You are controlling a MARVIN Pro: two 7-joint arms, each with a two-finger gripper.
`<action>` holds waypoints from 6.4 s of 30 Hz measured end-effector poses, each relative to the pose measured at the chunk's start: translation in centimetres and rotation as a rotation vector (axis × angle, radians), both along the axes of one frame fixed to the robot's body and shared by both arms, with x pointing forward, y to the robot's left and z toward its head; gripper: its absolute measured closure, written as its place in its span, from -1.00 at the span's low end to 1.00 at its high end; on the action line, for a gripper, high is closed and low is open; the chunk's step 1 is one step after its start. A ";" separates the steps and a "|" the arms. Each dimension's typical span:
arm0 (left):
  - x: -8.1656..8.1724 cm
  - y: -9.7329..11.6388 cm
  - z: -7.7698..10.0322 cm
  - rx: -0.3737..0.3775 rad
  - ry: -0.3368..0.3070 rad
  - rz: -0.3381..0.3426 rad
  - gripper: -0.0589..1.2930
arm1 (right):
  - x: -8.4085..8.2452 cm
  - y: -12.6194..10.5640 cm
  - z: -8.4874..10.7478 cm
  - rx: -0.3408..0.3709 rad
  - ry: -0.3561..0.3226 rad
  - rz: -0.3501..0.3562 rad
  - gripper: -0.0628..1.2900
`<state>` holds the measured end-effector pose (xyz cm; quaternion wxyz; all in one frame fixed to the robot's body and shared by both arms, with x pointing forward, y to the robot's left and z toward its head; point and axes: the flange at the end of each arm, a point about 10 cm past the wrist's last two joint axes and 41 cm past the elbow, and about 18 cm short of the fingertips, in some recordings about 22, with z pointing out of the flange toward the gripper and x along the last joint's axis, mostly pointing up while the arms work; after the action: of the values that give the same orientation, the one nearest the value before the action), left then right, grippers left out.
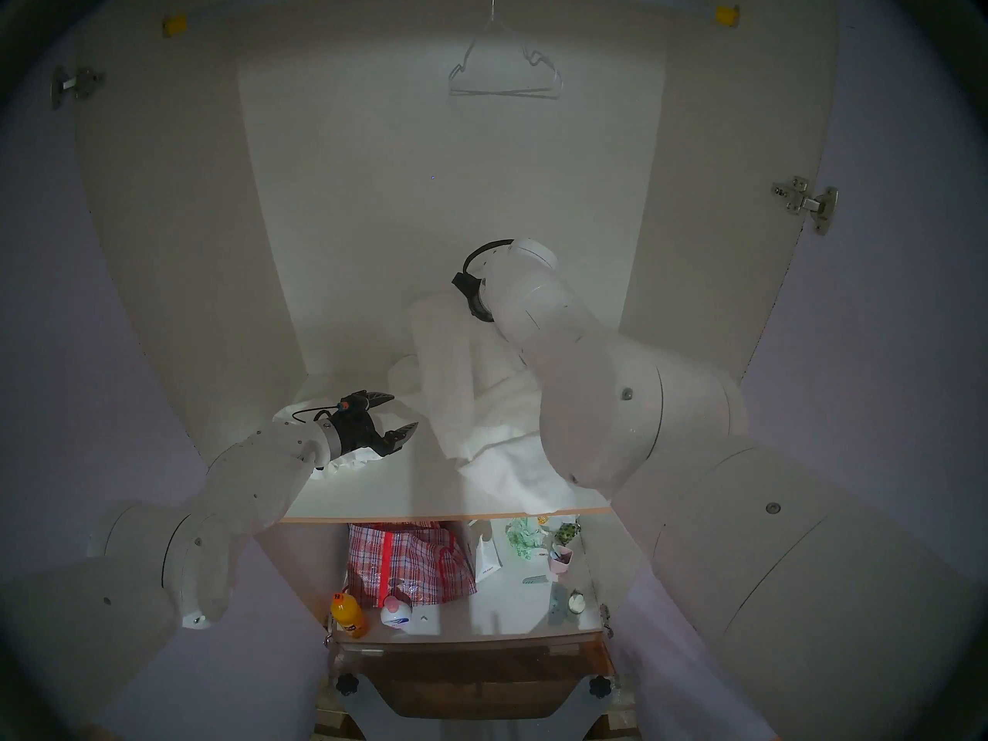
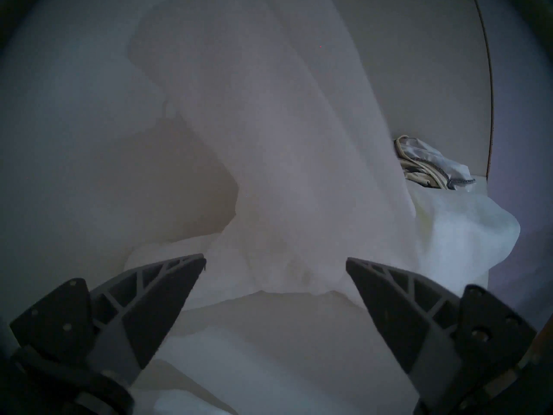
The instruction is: Sort tops into two piles: light colors and dark colors
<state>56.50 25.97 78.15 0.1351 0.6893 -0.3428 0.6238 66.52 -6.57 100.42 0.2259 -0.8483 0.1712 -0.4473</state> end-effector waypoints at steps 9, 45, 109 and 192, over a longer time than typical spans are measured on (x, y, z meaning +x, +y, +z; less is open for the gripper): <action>0.0 3.4 1.3 -0.075 -0.033 0.075 -0.95 | -0.4 0.7 -0.5 -0.020 0.022 0.047 -0.90; -4.9 4.9 2.3 0.135 -0.449 0.343 -0.95 | -6.9 -7.5 -16.6 -0.278 0.608 -0.128 -0.94; -8.2 3.3 1.7 0.280 -0.284 0.399 -0.95 | 0.2 -3.8 2.7 -0.004 0.075 0.166 0.94; 5.4 -8.6 6.1 0.124 -0.101 0.187 -0.95 | -5.6 -0.6 7.4 0.297 -0.089 0.172 0.94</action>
<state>61.90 17.33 84.29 0.0159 0.6931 -0.3211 0.6452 60.87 -7.19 107.78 0.3935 -0.7965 0.1524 -0.4331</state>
